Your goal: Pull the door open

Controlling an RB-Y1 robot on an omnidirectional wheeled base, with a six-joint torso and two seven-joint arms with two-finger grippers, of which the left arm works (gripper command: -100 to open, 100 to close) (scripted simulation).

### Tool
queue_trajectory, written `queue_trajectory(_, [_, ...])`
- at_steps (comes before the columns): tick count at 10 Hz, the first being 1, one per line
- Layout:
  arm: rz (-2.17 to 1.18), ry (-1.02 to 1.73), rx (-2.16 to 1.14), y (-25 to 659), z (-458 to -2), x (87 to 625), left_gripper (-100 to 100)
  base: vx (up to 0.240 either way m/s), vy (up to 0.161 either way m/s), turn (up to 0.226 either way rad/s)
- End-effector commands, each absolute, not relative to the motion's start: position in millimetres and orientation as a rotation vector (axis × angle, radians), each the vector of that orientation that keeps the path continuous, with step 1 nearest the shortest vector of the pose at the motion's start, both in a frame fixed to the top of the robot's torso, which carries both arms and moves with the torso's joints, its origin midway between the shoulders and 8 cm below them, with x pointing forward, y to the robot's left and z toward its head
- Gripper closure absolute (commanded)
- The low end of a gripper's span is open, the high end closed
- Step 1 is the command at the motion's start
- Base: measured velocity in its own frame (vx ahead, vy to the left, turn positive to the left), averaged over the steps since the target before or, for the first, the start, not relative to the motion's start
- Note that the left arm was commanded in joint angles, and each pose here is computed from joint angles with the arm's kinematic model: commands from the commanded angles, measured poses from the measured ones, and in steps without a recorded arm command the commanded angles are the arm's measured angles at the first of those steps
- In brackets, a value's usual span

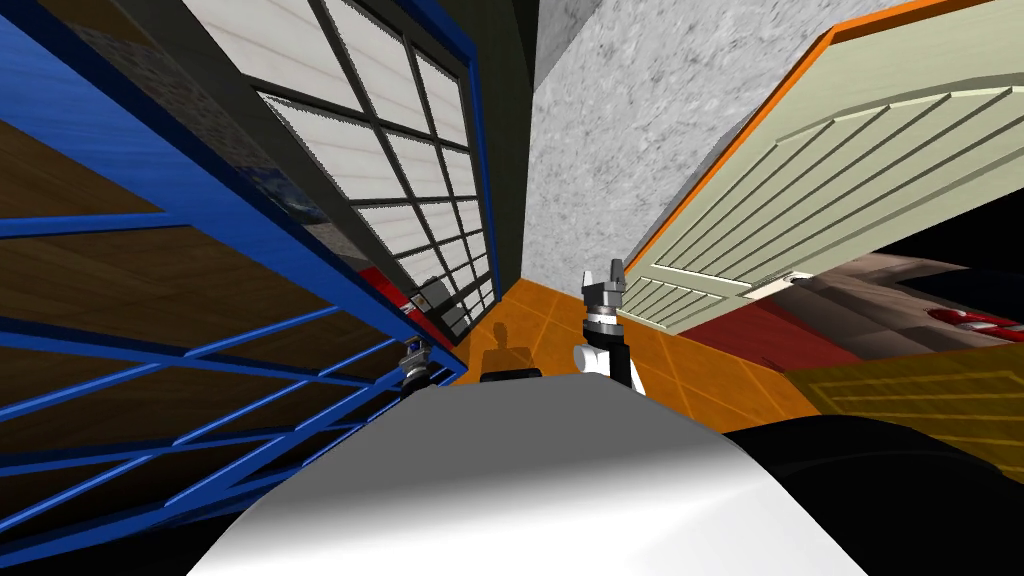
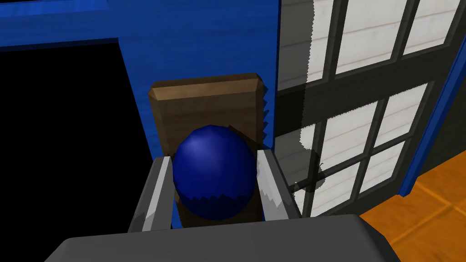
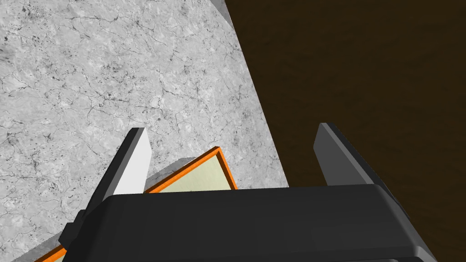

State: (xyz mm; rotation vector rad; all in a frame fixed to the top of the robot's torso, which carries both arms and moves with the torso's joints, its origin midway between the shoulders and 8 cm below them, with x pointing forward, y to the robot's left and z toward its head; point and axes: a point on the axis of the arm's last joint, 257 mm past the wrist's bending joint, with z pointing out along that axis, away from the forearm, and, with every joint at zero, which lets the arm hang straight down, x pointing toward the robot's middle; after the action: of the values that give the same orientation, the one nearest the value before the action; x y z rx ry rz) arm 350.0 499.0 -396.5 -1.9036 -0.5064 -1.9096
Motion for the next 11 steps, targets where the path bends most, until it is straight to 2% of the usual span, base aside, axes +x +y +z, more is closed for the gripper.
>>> queue_trajectory(1, [-1.925,-0.486,-1.931,490.3,-399.9,351.6,100,-0.246,-0.001,-0.08])
queue_trajectory(6, [-1.993,-0.414,-1.993,464.7,-398.1,364.0,100,-0.237,-0.014,-0.064])
queue_trajectory(11, [-2.022,-0.357,-2.037,449.6,-401.6,363.9,100,-0.159,-0.003,-0.044])
